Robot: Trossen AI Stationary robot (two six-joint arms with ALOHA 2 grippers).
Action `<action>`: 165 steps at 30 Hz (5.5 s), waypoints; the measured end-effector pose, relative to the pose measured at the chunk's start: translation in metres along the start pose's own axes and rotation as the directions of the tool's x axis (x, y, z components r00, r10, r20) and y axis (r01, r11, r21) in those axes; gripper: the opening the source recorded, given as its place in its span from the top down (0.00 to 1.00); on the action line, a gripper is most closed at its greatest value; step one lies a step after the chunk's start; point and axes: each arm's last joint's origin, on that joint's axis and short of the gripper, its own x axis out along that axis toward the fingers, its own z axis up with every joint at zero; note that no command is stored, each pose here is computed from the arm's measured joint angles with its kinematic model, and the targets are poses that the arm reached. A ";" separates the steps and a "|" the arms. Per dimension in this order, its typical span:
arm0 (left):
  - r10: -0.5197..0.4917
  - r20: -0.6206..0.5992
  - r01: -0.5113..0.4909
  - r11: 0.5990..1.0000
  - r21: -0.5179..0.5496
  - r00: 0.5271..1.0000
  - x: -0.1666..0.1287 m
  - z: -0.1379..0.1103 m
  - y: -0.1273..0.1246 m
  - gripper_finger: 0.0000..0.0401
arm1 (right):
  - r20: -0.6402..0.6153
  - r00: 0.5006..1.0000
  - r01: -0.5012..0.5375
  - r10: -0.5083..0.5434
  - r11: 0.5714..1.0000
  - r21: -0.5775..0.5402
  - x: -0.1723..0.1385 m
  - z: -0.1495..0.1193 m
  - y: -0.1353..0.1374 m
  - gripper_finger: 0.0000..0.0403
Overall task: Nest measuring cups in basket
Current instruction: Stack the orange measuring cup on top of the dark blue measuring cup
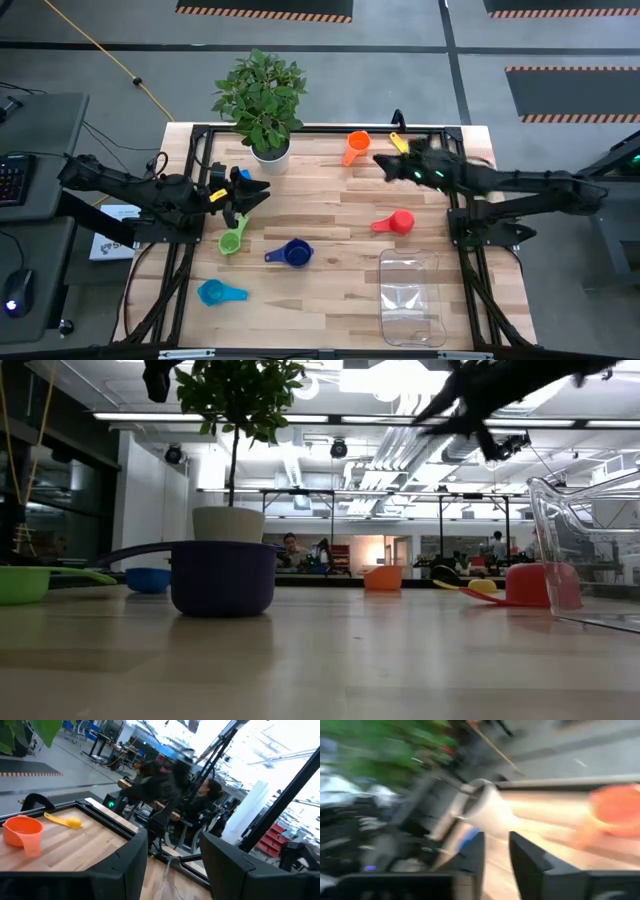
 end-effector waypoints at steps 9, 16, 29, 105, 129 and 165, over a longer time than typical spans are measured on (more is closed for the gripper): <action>-0.002 -0.001 0.002 1.000 -0.001 1.000 0.000 0.000 0.000 0.57 | -0.150 0.835 0.548 -0.529 0.825 0.136 0.097 0.024 -0.051 0.43; -0.002 -0.001 0.002 1.000 -0.003 1.000 0.000 0.000 0.000 0.57 | -0.198 0.747 0.664 -0.634 0.723 0.189 0.162 0.026 -0.083 0.40; -0.006 0.005 0.006 0.999 -0.048 1.000 0.000 0.001 0.000 0.57 | -0.282 0.606 0.795 -0.744 0.575 0.193 0.192 0.012 -0.104 0.55; -0.086 -0.016 0.087 0.994 0.065 0.996 0.000 0.001 -0.003 0.57 | -0.301 0.887 0.448 -0.349 0.808 0.383 0.061 -0.196 0.213 1.00; -0.090 -0.018 0.091 0.994 0.065 0.996 0.000 0.001 -0.004 0.57 | -0.494 0.645 0.741 -0.583 0.635 0.218 0.118 -0.240 0.205 1.00; -0.090 -0.018 0.091 0.994 0.065 0.996 0.000 0.001 -0.004 0.57 | -0.470 0.704 0.596 -0.533 0.803 -0.018 0.104 -0.212 0.220 0.52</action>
